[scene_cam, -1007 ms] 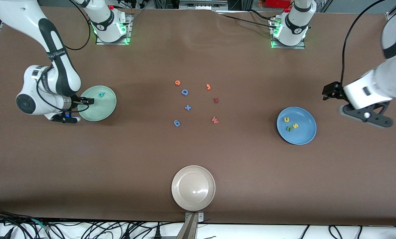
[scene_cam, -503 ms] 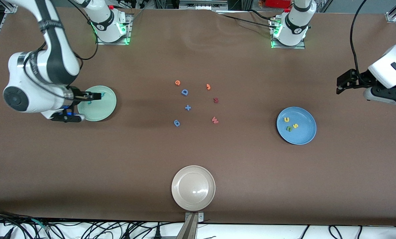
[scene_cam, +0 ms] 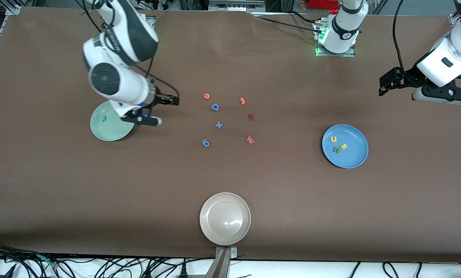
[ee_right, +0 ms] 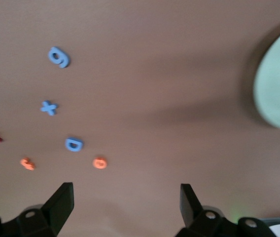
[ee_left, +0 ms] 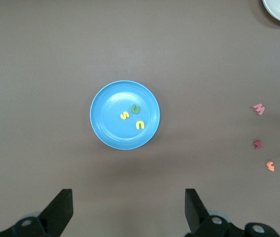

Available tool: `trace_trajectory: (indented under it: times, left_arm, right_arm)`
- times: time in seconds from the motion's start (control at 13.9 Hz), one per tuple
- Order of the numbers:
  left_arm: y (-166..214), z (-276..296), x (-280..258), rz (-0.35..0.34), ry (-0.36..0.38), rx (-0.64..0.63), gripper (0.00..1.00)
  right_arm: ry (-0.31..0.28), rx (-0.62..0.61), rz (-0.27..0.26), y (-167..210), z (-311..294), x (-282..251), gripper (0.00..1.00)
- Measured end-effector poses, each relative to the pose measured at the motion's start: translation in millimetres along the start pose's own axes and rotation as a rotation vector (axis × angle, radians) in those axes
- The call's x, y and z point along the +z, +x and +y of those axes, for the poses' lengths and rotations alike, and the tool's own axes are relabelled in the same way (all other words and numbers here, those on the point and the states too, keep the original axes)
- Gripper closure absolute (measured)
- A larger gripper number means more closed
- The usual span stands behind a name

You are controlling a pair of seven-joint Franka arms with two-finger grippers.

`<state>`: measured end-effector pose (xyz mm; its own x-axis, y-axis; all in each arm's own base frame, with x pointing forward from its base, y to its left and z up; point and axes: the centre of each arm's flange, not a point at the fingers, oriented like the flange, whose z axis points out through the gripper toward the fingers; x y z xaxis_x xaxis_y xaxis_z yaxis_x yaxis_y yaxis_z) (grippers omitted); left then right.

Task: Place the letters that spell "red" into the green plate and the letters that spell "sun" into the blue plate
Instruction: 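Reach and grasp the orange e with the right gripper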

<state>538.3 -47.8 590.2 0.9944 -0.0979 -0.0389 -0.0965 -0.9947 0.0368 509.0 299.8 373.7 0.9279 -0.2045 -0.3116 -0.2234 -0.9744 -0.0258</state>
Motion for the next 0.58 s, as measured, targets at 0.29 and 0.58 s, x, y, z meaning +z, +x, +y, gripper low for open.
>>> trace_trajectory:
  times: [0.29,0.58]
  left_arm:
    - [-1.8,0.5,1.5,-0.017,0.0,0.0,0.0]
    - [-1.9,11.6,2.3,-0.02,0.008,0.021,0.0]
  right_arm:
    - [0.054,0.099,0.006,-18.6,-38.1,61.7,0.05]
    - [0.062,0.113,0.005,-35.3,-42.4,118.8,0.05]
